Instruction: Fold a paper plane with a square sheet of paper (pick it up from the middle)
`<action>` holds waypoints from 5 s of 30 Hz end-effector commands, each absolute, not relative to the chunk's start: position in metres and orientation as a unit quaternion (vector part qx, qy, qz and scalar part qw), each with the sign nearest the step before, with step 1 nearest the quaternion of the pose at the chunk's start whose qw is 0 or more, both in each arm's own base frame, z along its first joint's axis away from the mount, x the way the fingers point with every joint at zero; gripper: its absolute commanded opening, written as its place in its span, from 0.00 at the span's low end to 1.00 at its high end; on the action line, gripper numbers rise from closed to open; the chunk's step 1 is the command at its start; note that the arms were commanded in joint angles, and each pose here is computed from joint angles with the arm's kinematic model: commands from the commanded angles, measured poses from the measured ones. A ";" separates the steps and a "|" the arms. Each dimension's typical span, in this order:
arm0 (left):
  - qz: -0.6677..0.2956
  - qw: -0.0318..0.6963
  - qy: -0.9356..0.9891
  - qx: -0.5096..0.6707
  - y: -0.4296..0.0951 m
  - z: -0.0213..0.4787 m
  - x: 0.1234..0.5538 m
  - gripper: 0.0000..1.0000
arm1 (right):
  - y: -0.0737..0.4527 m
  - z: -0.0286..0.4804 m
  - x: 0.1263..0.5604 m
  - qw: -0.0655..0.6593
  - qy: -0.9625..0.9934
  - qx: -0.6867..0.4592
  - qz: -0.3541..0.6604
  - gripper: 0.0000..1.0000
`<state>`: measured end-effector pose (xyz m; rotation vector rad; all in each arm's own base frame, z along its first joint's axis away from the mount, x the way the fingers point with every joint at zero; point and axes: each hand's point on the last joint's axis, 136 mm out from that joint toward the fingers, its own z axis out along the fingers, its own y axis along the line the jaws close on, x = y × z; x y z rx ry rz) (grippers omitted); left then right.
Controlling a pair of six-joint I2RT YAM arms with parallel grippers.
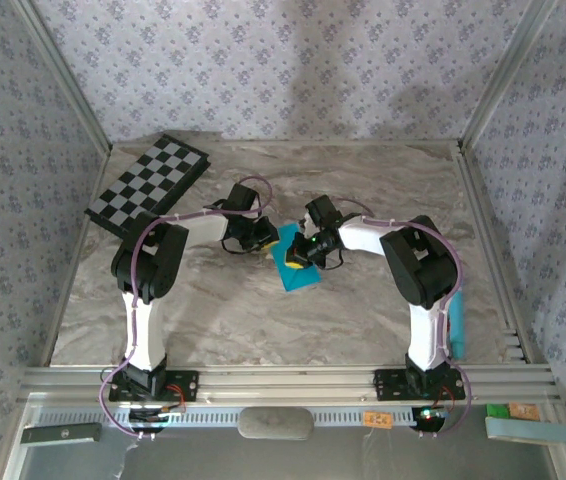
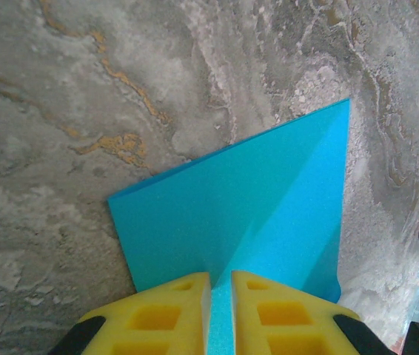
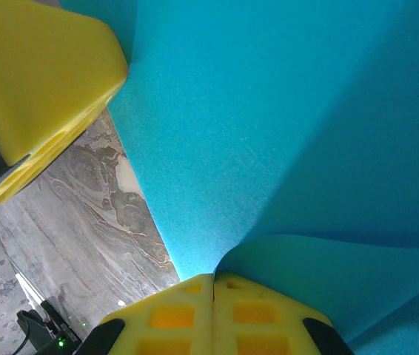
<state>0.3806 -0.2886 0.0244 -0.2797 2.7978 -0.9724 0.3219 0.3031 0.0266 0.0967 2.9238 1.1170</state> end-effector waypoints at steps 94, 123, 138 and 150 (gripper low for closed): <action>-0.368 0.065 0.921 -0.110 -0.298 0.066 0.331 0.10 | 0.286 -0.004 0.314 -0.028 0.950 0.050 0.306 0.11; -0.274 0.042 0.957 -0.084 -0.294 0.018 0.317 0.00 | 0.286 -0.004 0.313 -0.032 0.950 0.052 0.306 0.04; -0.219 0.031 0.973 -0.062 -0.276 0.002 0.308 0.00 | 0.298 0.067 0.345 0.065 0.928 -0.005 0.366 0.06; -0.226 0.034 0.973 -0.016 -0.280 0.005 0.313 0.00 | 0.293 0.041 0.331 0.039 0.930 -0.027 0.364 0.06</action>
